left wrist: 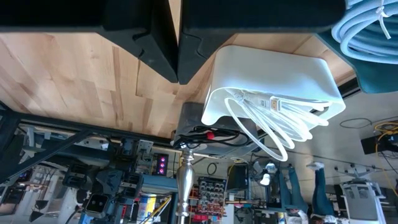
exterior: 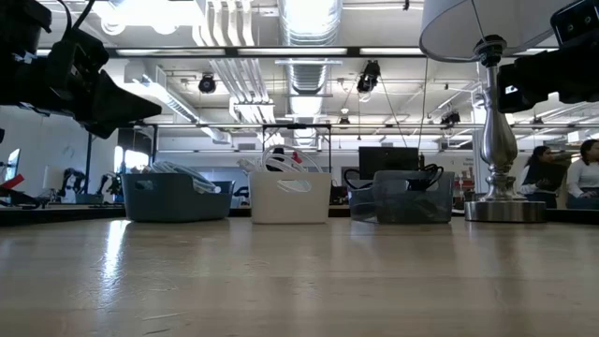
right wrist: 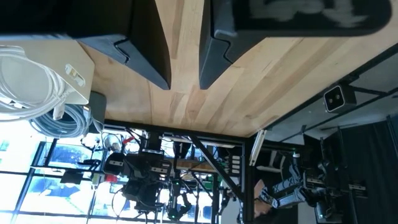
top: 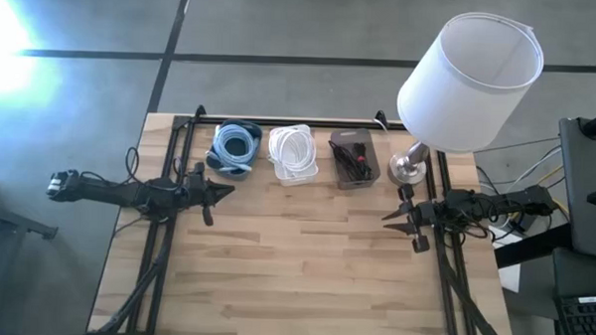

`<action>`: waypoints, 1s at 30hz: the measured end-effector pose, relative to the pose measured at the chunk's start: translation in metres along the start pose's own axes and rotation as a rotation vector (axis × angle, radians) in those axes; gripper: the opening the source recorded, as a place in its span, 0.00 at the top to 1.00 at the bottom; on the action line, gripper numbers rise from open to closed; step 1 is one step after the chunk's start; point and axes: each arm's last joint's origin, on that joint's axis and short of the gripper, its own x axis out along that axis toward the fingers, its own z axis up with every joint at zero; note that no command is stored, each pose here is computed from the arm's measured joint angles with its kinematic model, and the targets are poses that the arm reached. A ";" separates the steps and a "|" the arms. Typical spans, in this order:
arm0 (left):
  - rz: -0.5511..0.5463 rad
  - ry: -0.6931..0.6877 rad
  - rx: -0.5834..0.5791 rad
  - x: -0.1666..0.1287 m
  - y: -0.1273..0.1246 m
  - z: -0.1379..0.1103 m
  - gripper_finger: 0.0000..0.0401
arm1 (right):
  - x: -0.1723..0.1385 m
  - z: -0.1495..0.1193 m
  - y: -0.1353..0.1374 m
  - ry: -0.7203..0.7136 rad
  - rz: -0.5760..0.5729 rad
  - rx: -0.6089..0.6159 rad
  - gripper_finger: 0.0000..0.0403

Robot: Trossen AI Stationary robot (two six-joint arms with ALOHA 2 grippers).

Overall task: Pick & Place USB Port
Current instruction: Return to Home Position

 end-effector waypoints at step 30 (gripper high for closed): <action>0.000 0.000 0.000 0.000 0.000 0.000 0.97 | 0.000 0.000 0.000 0.000 0.000 0.000 0.80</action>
